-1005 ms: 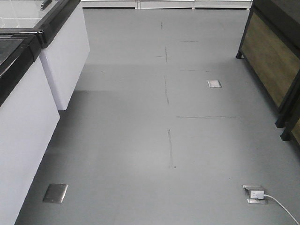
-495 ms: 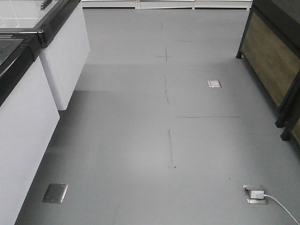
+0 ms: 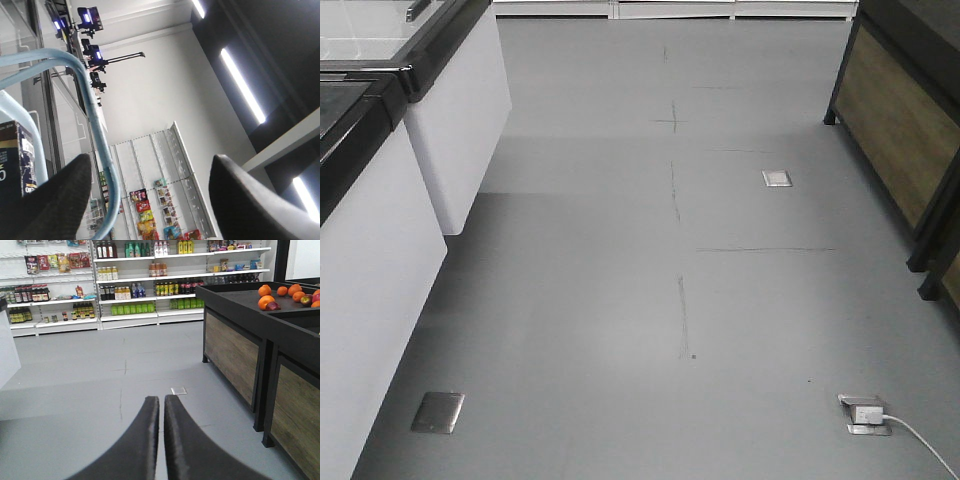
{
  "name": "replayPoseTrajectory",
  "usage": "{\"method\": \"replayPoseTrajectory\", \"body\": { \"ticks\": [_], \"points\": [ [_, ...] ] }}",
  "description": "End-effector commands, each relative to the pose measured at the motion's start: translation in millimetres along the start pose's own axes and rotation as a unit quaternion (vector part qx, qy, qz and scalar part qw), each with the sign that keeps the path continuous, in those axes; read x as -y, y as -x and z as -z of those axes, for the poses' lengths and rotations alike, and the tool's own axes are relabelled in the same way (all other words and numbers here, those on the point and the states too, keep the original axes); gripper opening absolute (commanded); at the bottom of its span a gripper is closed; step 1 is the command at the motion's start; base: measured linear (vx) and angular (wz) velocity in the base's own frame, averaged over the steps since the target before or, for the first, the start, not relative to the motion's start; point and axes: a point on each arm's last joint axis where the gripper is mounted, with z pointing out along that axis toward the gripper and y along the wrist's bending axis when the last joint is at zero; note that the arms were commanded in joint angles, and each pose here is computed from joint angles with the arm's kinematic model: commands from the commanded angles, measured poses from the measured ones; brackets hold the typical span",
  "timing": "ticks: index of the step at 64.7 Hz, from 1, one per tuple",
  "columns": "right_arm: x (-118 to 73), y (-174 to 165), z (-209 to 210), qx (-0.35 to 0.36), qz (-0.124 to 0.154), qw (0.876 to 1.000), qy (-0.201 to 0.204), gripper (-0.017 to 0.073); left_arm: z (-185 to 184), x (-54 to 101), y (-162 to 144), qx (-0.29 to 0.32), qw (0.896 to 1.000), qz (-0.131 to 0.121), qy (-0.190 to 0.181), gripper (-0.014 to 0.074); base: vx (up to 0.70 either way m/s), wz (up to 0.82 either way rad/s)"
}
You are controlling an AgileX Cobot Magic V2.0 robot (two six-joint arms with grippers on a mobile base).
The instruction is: Left arm holds basket, right arm returns cookies
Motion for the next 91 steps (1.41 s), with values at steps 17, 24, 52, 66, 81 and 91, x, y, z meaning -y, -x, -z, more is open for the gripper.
{"method": "replayPoseTrajectory", "body": {
  "ticks": [17, 24, 52, 66, 81, 91],
  "points": [
    [-0.1, 0.3, -0.4, 0.028, 0.006, 1.0, 0.0, -0.0006, -20.7, -4.0, -3.8, 0.001, 0.996, 0.085, -0.031, 0.0472, 0.0, 0.0],
    [-0.1, 0.3, -0.4, 0.028, 0.006, 1.0, 0.0, -0.0006, -24.2, -4.6, -6.7, -0.011, 0.996, 0.087, -0.035, 0.0472, 0.0, 0.0],
    [-0.1, 0.3, -0.4, 0.028, 0.006, 1.0, 0.0, -0.0006, -38.6, 14.3, -7.0, -0.02, 0.995, 0.082, -0.053, 0.0472, 0.0, 0.0],
    [-0.1, 0.3, -0.4, 0.028, 0.006, 1.0, 0.0, -0.0006, -44.9, 6.0, -6.7, -0.009, 0.994, 0.1, -0.033, 0.0472, 0.0, 0.0],
    [-0.1, 0.3, -0.4, 0.028, 0.006, 1.0, 0.0, -0.0006, -57.4, 11.4, -7.5, -0.009, 0.994, 0.1, -0.035, 0.0472, 0.0, 0.0],
    [-0.1, 0.3, -0.4, 0.028, 0.006, 1.0, 0.0, -0.0006, -66.9, 10.5, -9.1, -0.011, 0.994, 0.101, -0.025, 0.0472, 0.0, 0.0]
  ]
}}
